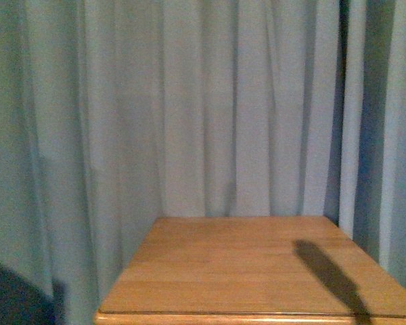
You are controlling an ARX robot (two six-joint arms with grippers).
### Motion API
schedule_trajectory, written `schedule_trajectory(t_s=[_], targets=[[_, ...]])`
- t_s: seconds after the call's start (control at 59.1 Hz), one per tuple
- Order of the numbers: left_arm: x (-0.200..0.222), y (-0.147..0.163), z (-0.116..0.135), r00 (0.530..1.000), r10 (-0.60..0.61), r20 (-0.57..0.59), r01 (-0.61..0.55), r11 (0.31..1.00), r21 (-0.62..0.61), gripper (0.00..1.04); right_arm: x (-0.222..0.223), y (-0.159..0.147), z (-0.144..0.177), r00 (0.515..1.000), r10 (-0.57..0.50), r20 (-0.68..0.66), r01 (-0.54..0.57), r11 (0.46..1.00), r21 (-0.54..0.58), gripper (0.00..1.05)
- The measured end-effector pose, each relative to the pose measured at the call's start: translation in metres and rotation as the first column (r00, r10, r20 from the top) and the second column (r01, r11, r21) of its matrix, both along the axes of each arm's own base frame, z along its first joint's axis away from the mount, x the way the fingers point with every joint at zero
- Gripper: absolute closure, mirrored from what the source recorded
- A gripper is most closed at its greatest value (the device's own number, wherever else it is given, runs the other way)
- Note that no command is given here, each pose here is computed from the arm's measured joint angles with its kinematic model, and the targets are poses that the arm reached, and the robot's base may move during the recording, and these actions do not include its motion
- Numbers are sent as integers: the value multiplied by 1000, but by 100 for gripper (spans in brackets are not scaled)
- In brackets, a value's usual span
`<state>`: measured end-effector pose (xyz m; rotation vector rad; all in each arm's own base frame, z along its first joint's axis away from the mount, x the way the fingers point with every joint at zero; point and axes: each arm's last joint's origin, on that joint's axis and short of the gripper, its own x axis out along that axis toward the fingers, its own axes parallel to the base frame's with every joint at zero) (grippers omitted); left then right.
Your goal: Clean up trash
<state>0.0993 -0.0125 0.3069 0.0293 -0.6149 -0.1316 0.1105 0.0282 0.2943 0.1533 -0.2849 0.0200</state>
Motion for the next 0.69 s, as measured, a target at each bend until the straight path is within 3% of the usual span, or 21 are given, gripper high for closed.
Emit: schedule_trajectory(t_s=[0.694], targets=[[0,1,0,1000,6,-1,-6,1000,-6,76,0,0,1,1000,1,2,-1,1000,-4,85]])
